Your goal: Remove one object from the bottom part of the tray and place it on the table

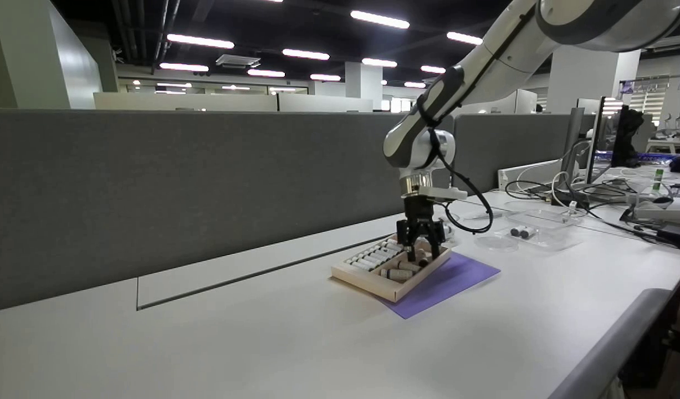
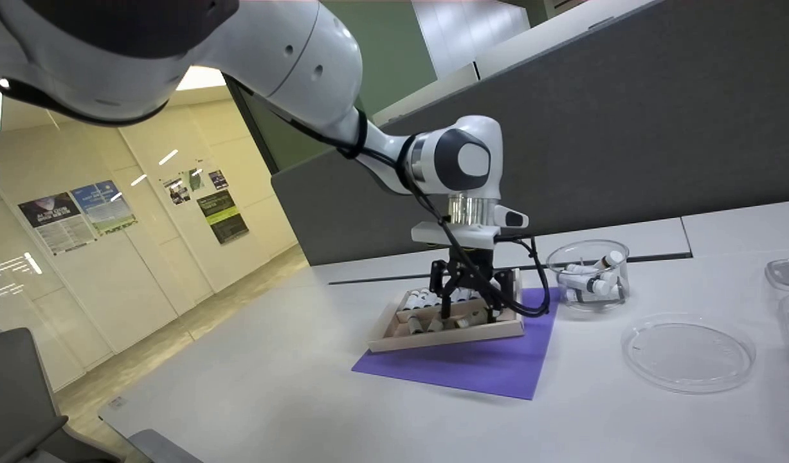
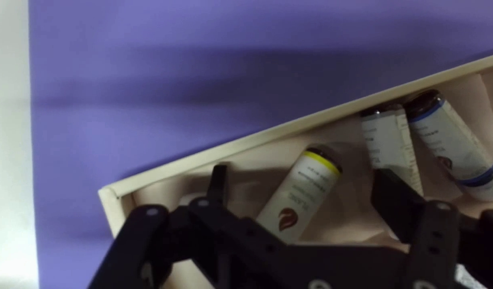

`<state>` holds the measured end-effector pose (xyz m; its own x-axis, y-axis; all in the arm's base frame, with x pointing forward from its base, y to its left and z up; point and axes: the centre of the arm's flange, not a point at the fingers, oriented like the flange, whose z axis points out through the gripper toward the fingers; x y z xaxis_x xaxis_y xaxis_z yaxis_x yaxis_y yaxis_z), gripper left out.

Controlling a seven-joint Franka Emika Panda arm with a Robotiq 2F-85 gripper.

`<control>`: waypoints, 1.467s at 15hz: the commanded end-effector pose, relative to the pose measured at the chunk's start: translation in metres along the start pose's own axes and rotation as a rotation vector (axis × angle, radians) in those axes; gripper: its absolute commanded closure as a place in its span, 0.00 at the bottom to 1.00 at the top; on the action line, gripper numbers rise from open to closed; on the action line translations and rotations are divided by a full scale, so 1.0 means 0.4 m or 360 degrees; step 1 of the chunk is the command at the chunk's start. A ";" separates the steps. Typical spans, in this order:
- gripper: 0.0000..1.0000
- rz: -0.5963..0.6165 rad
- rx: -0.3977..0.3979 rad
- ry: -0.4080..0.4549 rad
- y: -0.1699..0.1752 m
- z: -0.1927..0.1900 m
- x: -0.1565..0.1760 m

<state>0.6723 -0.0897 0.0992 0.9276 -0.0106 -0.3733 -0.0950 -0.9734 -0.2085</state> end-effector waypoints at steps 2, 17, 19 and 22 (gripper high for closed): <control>0.49 0.0152 -0.0053 0.0020 -0.006 -0.022 0.012; 0.95 -0.0034 -0.0067 -0.0038 0.019 -0.209 -0.107; 0.95 -0.0044 -0.0156 0.0080 0.059 -0.243 -0.151; 0.95 -0.0035 -0.0243 0.0217 0.134 -0.272 -0.202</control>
<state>0.6719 -0.1454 0.2006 0.9550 0.0059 -0.2966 -0.0281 -0.9935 -0.1104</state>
